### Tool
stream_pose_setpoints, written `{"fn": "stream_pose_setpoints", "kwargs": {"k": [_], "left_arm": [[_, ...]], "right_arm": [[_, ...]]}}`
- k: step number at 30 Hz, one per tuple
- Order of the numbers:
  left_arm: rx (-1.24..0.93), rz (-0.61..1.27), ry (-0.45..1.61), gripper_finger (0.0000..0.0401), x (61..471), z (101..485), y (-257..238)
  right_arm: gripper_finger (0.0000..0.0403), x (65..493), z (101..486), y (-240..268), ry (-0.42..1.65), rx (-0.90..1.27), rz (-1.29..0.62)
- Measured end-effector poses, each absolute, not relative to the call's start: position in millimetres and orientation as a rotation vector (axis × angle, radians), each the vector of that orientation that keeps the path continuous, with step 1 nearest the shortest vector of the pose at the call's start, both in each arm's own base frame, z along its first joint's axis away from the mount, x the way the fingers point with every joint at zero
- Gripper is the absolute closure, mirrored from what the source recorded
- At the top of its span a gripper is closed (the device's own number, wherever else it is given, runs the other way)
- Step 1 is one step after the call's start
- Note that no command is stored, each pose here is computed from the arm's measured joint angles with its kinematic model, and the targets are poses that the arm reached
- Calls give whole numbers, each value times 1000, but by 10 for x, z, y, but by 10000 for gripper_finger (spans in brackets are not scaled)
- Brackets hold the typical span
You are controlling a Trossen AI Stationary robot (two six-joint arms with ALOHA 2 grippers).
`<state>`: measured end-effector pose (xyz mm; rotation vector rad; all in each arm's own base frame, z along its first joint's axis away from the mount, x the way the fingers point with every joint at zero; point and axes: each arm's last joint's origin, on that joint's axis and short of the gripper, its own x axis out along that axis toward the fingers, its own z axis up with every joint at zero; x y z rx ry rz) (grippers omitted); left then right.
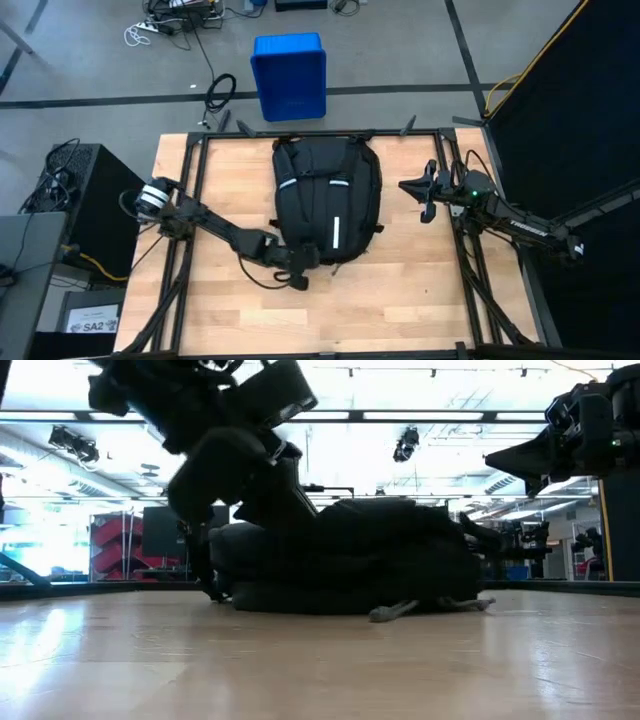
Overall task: Unpack backpack
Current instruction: Open the black backpack
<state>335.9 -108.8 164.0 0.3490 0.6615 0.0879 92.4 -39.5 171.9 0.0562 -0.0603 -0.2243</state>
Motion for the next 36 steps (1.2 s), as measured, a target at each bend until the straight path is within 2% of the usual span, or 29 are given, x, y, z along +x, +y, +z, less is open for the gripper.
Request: {"fn": "stream_pose_setpoints", "kwargs": {"k": [8, 13, 29, 36], "left_arm": [[418, 138, 601, 401, 3410, 1714, -1056], [383, 159, 541, 401, 3461, 1769, -1017], [410, 153, 536, 401, 3482, 1780, -977], [337, 136, 528, 401, 3485, 1781, -985]], "right_arm": [[398, 924, 1727, -395, -68, 53, -224], [395, 923, 1728, -395, -69, 53, -224], [397, 923, 1732, -395, -73, 51, -224], [396, 923, 1733, -395, -73, 51, -224]]}}
